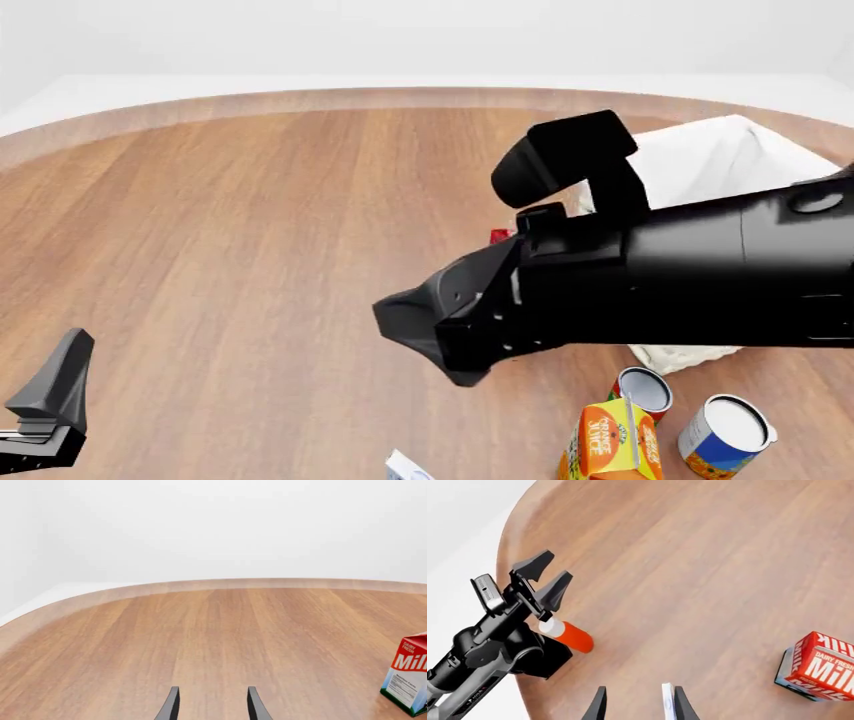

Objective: Pick up the cream cheese box and the butter, and put them in the basket.

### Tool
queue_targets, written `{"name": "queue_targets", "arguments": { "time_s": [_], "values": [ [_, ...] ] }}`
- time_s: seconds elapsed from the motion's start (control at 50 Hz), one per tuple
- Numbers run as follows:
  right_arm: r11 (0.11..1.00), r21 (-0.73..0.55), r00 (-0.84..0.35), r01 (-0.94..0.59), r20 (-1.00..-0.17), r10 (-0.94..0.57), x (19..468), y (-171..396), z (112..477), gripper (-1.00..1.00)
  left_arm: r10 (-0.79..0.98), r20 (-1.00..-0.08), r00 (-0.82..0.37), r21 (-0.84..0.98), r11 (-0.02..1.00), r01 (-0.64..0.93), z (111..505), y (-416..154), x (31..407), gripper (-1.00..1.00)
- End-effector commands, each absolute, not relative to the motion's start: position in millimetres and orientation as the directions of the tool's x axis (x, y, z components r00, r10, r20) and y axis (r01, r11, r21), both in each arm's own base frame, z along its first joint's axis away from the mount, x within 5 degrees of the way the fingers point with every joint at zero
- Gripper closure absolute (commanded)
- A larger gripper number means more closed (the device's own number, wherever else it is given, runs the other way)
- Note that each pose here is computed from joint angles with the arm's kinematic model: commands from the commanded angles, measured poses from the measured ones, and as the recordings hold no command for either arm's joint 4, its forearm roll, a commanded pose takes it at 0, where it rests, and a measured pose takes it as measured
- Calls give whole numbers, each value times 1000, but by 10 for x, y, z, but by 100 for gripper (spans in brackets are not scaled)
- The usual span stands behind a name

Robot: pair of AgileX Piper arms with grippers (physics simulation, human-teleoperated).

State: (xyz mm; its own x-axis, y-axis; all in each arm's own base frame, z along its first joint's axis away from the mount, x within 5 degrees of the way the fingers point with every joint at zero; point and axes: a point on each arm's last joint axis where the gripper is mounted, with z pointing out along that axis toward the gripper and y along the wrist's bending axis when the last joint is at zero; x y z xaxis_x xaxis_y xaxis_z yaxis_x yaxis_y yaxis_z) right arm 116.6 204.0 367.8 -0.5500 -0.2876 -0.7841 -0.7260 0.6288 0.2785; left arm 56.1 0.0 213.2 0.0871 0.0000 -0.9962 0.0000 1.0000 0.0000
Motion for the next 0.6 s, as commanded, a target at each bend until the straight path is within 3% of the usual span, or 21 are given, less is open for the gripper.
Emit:
{"name": "queue_targets", "arguments": {
  "time_s": [0.02,0.6],
  "values": [
    [633,263,-565,-728,-754,-336,1173,2108,3498,-100,0,-996,87,0,1000,0,2132,0,561,-100],
    [631,217,-580,-744,-678,-451,1183,2258,3158,-100,0,-996,87,0,1000,0,2132,0,561,-100]
  ]
}}
